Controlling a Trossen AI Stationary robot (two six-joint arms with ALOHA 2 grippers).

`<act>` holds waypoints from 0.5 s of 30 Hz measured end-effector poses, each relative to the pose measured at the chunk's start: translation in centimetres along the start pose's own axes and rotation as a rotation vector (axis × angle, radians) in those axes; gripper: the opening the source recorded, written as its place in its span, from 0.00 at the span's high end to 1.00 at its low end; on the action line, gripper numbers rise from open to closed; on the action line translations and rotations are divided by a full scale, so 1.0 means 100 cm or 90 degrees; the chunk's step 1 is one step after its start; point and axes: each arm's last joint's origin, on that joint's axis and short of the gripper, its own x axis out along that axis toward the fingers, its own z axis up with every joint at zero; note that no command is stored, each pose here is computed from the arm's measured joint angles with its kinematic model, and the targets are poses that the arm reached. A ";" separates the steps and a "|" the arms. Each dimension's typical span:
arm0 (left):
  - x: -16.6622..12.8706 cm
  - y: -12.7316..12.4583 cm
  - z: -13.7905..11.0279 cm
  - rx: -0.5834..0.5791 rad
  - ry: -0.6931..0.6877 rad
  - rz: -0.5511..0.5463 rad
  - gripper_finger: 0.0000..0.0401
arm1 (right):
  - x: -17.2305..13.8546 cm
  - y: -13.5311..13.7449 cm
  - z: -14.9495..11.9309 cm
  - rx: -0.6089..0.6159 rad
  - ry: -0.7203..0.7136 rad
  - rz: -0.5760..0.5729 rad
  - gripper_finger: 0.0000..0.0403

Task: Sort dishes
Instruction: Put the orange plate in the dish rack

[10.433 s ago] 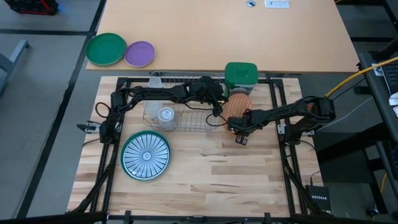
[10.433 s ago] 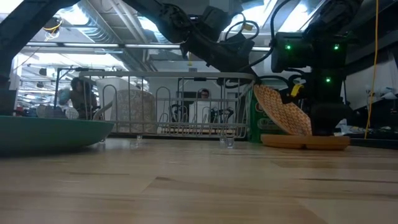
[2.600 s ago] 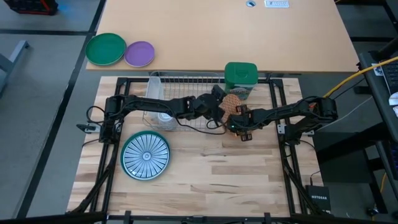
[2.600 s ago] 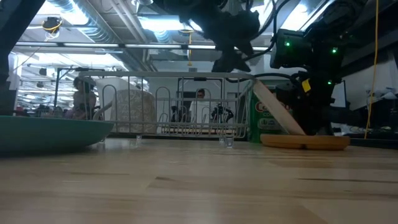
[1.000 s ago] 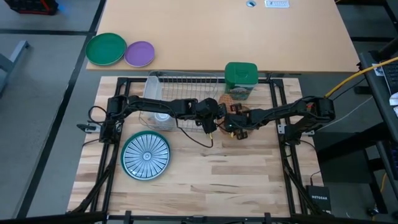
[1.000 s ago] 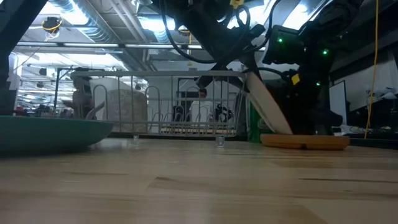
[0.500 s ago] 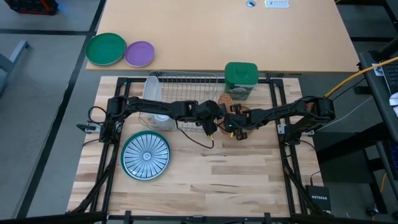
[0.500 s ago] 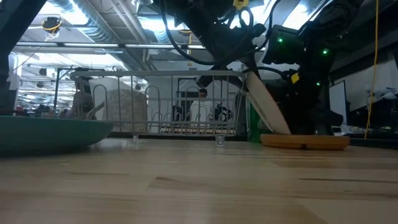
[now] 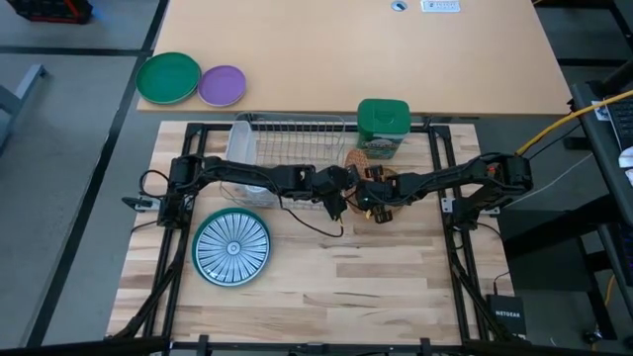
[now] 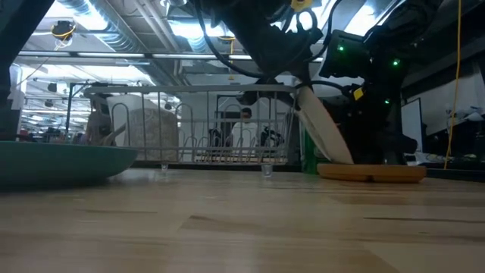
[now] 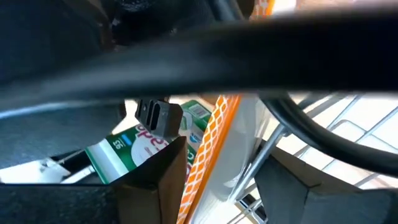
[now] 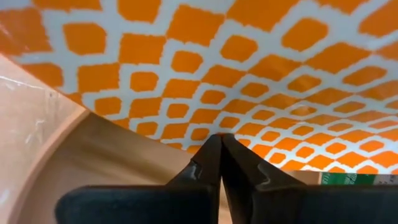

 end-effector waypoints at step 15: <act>-0.005 -0.005 0.006 0.012 0.023 -0.027 0.60 | 0.000 0.000 0.000 -0.001 0.001 0.002 0.96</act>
